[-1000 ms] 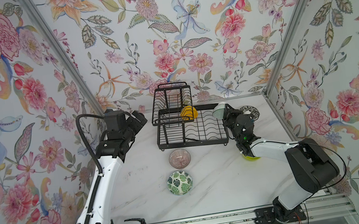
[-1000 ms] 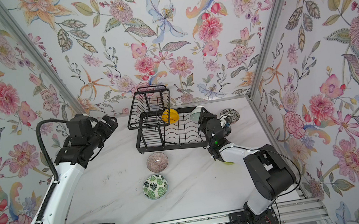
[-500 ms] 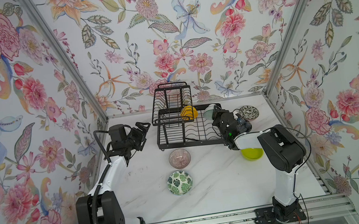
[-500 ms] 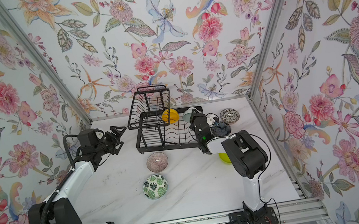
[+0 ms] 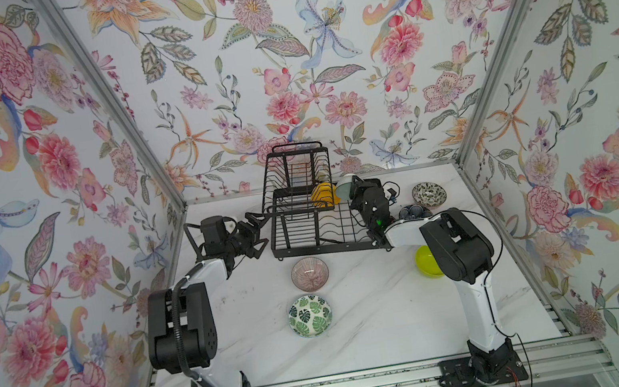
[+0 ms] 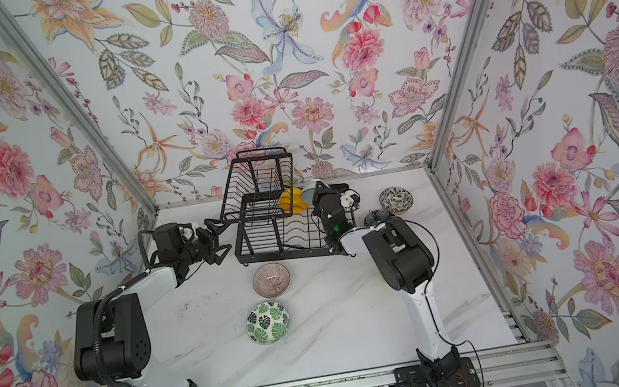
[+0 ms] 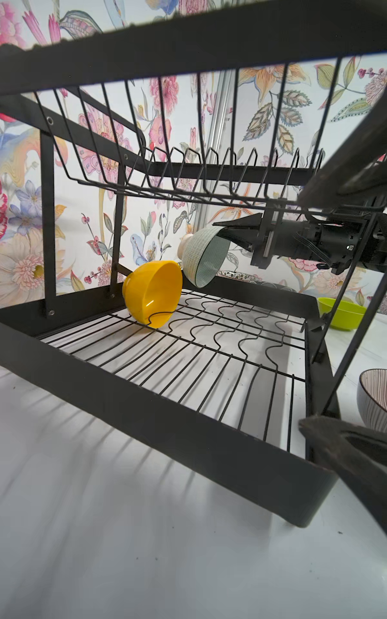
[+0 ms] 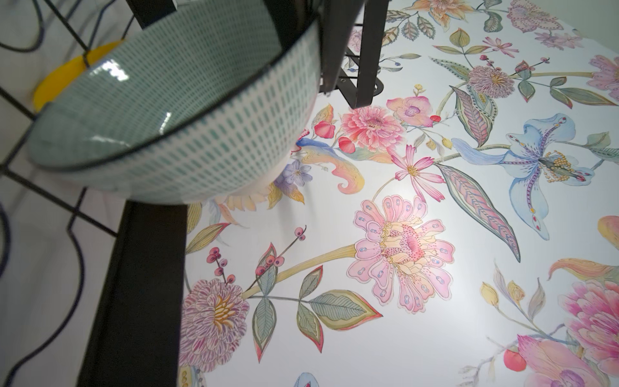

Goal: Load the bowls into the dish rack

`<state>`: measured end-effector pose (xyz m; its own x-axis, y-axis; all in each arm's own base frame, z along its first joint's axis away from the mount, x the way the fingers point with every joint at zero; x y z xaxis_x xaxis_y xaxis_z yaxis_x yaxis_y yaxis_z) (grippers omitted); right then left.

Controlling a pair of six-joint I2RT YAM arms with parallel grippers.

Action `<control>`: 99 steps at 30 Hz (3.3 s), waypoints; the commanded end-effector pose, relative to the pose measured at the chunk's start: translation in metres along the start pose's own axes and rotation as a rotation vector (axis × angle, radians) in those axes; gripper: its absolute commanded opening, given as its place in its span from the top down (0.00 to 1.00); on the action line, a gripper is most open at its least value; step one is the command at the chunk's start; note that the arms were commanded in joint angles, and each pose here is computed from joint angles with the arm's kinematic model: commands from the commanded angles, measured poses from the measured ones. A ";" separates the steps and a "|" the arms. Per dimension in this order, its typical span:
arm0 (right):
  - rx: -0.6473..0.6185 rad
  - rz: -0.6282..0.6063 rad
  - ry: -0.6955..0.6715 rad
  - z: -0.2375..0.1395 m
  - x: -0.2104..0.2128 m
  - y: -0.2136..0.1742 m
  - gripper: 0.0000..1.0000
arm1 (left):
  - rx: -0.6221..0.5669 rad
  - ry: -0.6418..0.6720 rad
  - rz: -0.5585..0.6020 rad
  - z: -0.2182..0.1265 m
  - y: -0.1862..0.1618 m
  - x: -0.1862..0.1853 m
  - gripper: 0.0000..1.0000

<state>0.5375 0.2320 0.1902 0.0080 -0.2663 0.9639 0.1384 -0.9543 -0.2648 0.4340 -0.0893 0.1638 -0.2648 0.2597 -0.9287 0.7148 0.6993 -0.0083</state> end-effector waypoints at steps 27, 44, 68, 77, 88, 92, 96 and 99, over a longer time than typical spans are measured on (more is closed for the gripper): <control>-0.018 0.047 0.073 -0.002 -0.009 -0.029 1.00 | 0.166 -0.074 -0.009 0.036 -0.040 -0.025 0.01; 0.022 0.060 0.097 -0.007 -0.012 -0.035 1.00 | 0.214 -0.073 0.007 0.044 -0.072 -0.034 0.01; 0.049 0.055 0.169 0.008 -0.031 -0.056 1.00 | 0.259 -0.059 0.004 0.042 -0.079 -0.026 0.01; 0.063 0.044 0.202 0.006 -0.036 -0.057 1.00 | 0.279 -0.054 0.000 0.044 -0.081 -0.022 0.01; 0.056 0.043 0.090 0.003 -0.049 -0.051 1.00 | 0.279 -0.052 -0.003 0.046 -0.078 -0.022 0.01; 0.050 0.039 0.073 0.001 -0.049 -0.050 1.00 | 0.281 -0.051 -0.003 0.046 -0.079 -0.022 0.01; 0.060 0.050 0.049 0.001 -0.052 -0.050 1.00 | 0.277 -0.049 -0.005 0.045 -0.079 -0.020 0.01; 0.074 0.071 0.025 0.002 -0.055 -0.051 1.00 | 0.274 -0.048 -0.004 0.044 -0.079 -0.020 0.01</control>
<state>0.5295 0.3042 0.1354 -0.0106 -0.3153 0.9489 0.2235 -0.9257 -0.3051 0.4230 -0.1701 0.1609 -0.2605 0.2265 -0.9385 0.8276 0.5530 -0.0962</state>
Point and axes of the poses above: each gripper's point midway between its finger pads, its own z axis out along the fingers, its own x axis along the line the jaws close on, y = z × x, the point moved 3 cm from there along -z, back along the fingers, and after that the axes turned 2 degrees about -z, right-handed, at the moved point
